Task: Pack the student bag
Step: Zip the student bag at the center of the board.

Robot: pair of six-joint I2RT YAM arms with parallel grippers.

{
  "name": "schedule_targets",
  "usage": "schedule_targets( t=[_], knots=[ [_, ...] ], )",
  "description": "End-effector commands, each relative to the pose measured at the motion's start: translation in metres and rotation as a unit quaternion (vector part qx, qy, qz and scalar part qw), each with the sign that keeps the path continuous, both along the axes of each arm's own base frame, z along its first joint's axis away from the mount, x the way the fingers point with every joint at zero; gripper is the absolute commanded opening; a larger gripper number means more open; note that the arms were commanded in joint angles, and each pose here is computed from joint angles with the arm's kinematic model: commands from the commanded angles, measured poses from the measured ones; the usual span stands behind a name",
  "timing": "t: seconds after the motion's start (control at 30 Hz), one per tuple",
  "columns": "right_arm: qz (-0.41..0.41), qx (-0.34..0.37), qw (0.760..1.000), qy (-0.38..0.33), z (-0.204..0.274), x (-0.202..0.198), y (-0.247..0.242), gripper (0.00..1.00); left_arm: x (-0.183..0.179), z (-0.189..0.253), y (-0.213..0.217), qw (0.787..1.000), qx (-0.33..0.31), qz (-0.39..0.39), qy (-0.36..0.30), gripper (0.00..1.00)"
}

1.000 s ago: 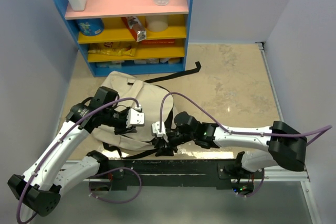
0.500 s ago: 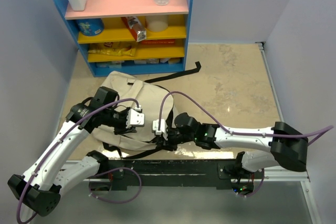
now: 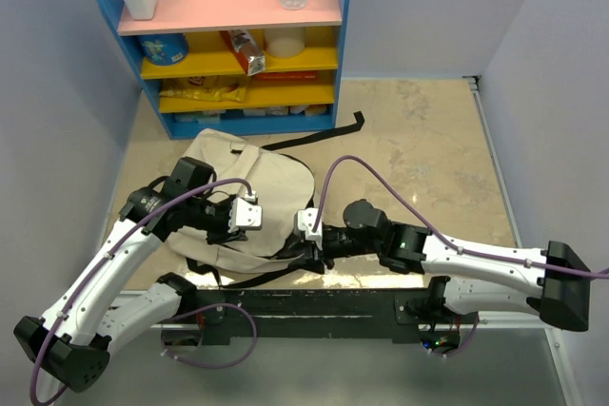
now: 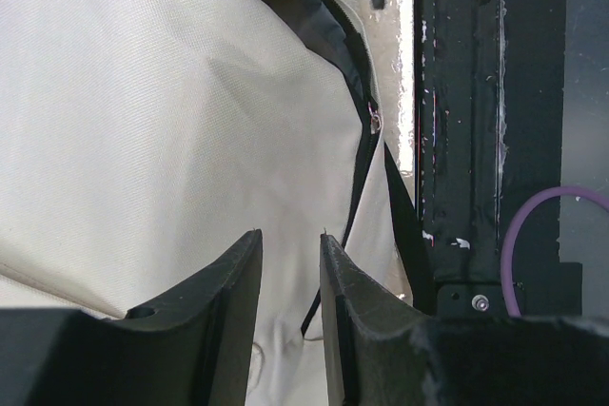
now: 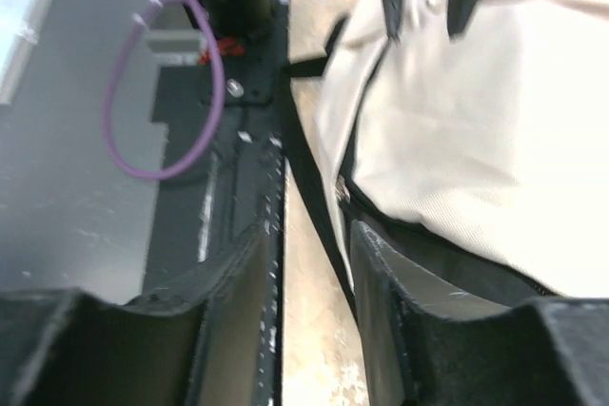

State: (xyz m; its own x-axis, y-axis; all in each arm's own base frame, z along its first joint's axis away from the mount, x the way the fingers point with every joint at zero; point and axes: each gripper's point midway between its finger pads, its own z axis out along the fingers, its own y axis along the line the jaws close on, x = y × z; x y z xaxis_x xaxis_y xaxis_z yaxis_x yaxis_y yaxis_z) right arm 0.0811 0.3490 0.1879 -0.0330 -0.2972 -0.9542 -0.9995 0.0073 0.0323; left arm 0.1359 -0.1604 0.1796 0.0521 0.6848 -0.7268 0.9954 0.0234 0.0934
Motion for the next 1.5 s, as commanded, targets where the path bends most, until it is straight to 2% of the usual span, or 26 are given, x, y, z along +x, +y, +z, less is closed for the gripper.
schedule_targets(
  t=[0.0, 0.37, 0.8, 1.0, 1.27, 1.47],
  knots=[
    [-0.030, -0.044, 0.999, -0.011, -0.024, 0.024, 0.000, 0.45, 0.000, 0.010, -0.002, 1.000, -0.011, -0.013, -0.015, 0.35],
    [-0.031, -0.029, 0.999, 0.030, -0.039, 0.046, 0.012, 0.52, -0.001, 0.008, -0.002, 1.000, -0.008, -0.016, -0.014, 0.36],
    [0.023, -0.011, 0.996, 0.088, -0.052, 0.031, 0.033, 0.50, -0.002, 0.008, -0.001, 1.000, -0.008, -0.017, -0.016, 0.36],
    [0.032, -0.018, 0.993, 0.112, -0.059, 0.025, 0.034, 0.40, 0.001, 0.012, 0.000, 1.000, -0.005, -0.014, -0.023, 0.36],
    [0.038, -0.025, 0.990, 0.136, -0.067, 0.020, 0.035, 0.13, 0.002, 0.012, 0.001, 1.000, -0.002, -0.015, -0.024, 0.36],
    [0.023, 0.003, 0.989, 0.149, -0.057, 0.019, 0.034, 0.08, 0.000, 0.009, 0.001, 1.000, -0.001, -0.019, -0.021, 0.36]
  ],
)
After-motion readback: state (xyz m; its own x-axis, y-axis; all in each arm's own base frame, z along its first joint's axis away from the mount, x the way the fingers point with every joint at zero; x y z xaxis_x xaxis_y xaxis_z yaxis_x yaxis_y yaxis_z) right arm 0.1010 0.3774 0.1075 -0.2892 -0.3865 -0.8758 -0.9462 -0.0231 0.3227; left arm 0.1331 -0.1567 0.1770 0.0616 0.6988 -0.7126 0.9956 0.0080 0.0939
